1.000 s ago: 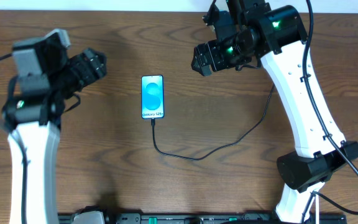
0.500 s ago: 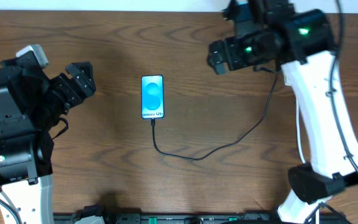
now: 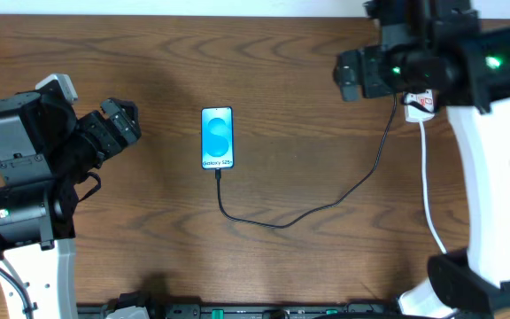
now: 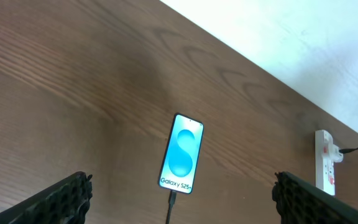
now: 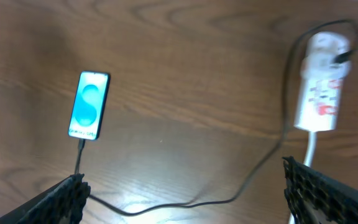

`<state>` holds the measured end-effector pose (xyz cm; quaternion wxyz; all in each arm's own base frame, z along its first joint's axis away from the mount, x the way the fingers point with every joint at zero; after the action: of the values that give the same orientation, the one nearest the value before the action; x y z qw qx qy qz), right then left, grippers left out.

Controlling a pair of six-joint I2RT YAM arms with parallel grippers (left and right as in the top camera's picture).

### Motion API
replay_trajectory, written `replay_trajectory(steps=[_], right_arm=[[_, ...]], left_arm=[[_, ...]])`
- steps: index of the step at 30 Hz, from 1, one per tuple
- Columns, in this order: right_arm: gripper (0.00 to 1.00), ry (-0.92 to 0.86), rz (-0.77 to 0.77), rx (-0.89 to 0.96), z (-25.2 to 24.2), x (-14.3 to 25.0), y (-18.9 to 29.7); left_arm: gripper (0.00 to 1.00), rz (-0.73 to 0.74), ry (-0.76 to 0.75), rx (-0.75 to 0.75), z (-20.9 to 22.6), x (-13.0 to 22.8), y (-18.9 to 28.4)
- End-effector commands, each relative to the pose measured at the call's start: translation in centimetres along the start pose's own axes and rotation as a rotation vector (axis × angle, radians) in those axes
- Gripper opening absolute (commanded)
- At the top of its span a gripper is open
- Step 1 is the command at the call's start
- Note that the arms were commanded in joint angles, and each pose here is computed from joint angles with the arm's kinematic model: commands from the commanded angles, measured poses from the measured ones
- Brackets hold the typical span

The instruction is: Plug charger to phone and switch on socket

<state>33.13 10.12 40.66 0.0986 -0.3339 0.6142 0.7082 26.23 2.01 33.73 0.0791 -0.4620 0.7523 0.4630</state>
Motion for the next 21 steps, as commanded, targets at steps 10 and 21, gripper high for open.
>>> replay_trajectory(steps=[10,21], right_arm=[[0.99,-0.083,-0.044,-0.014,0.7,3.0,6.3],[0.99,0.041,0.012,0.106,-0.4,5.1,7.8]], left_arm=[[0.95,-0.004,-0.005,-0.017,0.3,-0.2,-0.1],[0.95,-0.004,-0.005,-0.017,0.3,-0.2,-0.1]])
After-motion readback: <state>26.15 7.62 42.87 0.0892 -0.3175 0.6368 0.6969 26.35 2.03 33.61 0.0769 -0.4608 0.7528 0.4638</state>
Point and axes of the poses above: each gripper's point midway between its finger pads, its own y axis back along the fingers, its own z axis along the line the jaws close on, x = y × z, the point moved 6 cm from there along y, back along the fingers, and after that the axes turned 8 degrees about y, right-handed, at the moved point
